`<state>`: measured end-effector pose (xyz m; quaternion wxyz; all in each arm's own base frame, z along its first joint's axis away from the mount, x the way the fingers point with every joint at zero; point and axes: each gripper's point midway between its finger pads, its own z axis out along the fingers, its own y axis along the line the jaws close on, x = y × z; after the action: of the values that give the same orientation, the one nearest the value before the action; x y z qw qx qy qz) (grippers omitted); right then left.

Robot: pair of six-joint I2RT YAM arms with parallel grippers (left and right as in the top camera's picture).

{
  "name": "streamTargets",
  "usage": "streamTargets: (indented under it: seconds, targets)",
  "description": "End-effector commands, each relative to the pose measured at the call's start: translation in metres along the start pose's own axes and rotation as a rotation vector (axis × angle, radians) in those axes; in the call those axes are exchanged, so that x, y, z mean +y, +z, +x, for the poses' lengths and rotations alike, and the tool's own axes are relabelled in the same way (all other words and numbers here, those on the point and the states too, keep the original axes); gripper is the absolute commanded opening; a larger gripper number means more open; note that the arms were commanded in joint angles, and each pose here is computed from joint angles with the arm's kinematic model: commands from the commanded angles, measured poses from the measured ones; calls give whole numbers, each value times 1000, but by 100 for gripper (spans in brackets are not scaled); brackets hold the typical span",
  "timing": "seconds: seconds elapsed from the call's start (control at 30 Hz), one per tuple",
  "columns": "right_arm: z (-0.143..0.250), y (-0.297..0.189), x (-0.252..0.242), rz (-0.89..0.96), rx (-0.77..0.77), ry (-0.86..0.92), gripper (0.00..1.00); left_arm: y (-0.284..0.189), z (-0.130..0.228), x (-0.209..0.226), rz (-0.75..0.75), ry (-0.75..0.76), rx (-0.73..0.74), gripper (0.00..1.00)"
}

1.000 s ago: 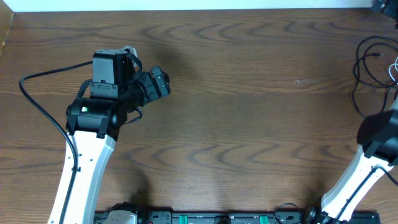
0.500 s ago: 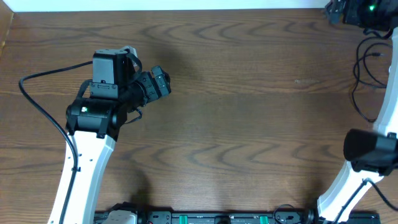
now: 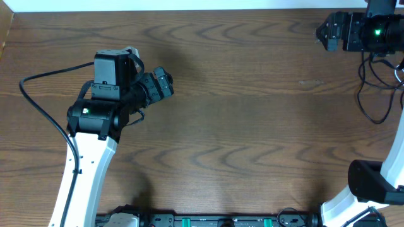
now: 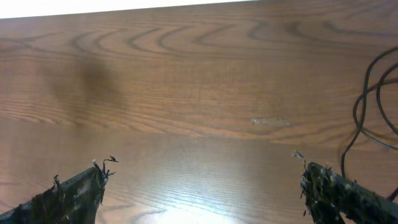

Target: Untangle cables

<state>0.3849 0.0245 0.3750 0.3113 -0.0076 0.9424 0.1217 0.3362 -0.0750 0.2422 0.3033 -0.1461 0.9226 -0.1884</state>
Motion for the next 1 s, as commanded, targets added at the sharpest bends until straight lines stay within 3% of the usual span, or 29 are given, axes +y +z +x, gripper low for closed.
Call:
streamTargets:
  seconds: [0.0,0.27,0.4,0.7,0.97]
  targets:
    - [0,0,2,-8,1,-14,99,1,-3,2,-11,3,-7,98]
    - [21,1,-8,44,95,-93,99,1,-3,2,-11,3,-7,98]
    - [18,-7,-3,40,62,-167,99,1,-3,2,-11,3,-7,98]
    - [9,-28,12,43,-169,-270,99,1,-3,2,-10,3,-6,98]
    - [44,-30,11,61,-421,-333,99,1,-3,2,-11,3,-7,98]
